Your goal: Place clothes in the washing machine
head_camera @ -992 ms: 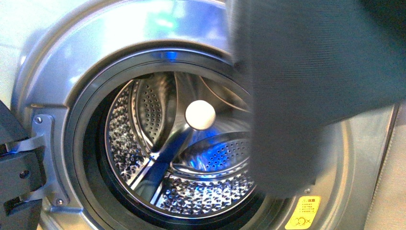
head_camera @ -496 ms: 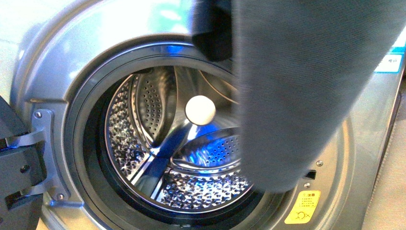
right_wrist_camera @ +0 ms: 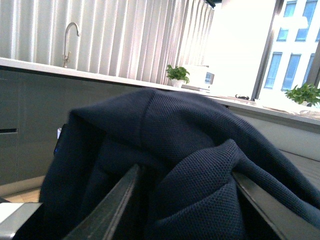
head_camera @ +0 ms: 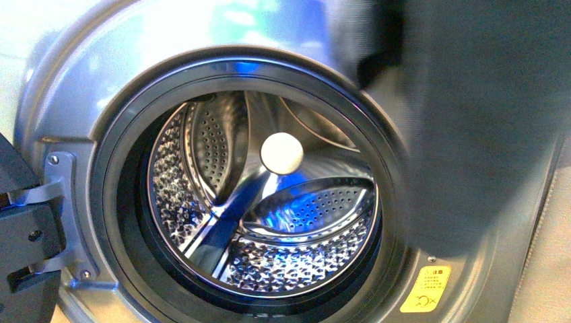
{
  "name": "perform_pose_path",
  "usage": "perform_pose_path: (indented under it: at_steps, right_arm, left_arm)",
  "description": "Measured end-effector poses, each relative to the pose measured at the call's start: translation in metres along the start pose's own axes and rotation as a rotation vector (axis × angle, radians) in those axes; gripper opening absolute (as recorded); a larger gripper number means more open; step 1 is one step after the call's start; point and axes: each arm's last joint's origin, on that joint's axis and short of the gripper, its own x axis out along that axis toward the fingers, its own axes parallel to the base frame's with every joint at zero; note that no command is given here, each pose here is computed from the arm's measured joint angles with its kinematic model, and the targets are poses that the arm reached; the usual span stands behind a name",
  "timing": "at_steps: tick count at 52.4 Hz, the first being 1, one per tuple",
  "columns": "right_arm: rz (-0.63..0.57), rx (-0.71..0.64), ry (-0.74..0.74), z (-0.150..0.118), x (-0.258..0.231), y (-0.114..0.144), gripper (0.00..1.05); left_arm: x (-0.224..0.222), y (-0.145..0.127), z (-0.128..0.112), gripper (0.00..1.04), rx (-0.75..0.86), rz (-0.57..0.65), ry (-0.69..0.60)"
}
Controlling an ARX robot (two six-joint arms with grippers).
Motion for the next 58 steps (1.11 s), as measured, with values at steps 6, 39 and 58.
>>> perform_pose_path:
  at_steps: [6,39,58]
  right_arm:
    - [0.002,0.000,-0.003,0.001,0.000,0.000,0.66]
    - [0.002,-0.001,-0.005,0.001,-0.001,0.000,0.97]
    - [0.002,-0.001,-0.005,0.001,-0.001,0.000,0.97]
  left_arm:
    - [-0.001,0.009,-0.004,0.15,0.016,0.029,0.010]
    - [-0.084,0.084,-0.020,0.14,0.072,0.089,0.124]
    - [-0.138,0.092,-0.046,0.14,0.186,0.014,0.287]
